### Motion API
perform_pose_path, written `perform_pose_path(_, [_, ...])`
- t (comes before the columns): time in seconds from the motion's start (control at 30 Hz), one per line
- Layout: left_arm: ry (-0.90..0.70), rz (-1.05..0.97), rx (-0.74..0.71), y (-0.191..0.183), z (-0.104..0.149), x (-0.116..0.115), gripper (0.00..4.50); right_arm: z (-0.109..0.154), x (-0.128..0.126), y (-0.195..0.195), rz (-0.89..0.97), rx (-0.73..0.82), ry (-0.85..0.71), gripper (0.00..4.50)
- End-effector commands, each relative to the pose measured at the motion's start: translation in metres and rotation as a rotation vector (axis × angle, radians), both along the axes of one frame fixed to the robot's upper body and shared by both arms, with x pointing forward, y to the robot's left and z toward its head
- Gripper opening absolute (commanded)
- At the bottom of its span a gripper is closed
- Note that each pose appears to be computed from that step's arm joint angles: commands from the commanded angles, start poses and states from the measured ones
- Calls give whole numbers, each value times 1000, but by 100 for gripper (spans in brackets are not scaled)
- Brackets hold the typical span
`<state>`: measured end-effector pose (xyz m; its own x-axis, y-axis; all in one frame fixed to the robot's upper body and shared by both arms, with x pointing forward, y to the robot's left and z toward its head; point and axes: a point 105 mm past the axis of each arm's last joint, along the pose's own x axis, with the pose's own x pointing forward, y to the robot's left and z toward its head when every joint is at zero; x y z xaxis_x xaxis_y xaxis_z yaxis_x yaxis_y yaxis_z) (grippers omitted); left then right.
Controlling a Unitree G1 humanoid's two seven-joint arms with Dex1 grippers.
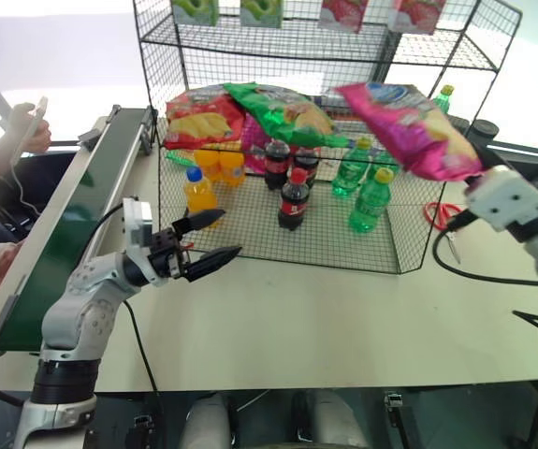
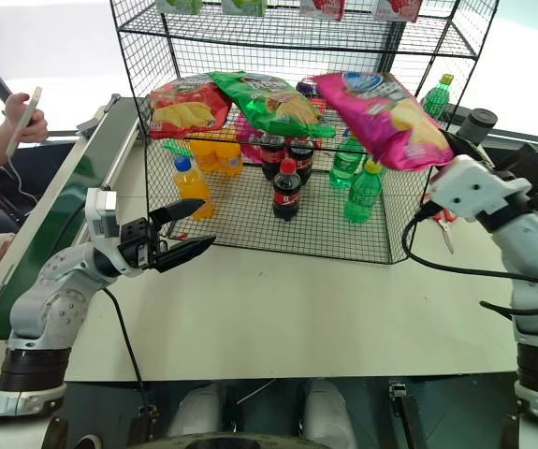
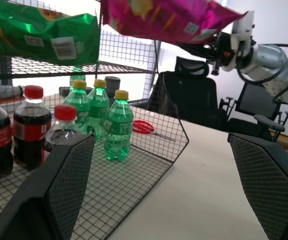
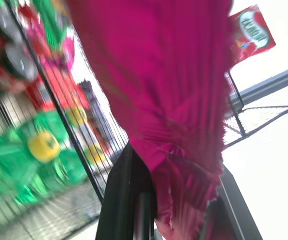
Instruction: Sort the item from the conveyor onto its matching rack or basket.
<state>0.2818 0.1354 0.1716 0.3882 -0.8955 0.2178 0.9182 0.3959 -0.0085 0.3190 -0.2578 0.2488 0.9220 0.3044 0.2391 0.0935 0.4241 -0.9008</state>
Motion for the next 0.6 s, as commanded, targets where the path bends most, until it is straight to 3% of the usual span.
perform_pose_path(0.03, [-67, 24, -9, -5, 10, -3, 450, 7, 11, 3, -62, -124, -75, 13])
perform_pose_path(0.2, [-78, 46, -23, -11, 9, -5, 450, 6, 30, -3, -153, -199, -101, 13])
perform_pose_path(0.6, [-85, 72, -32, -19, 7, -6, 450, 15, 81, -10, -214, -111, -98, 13])
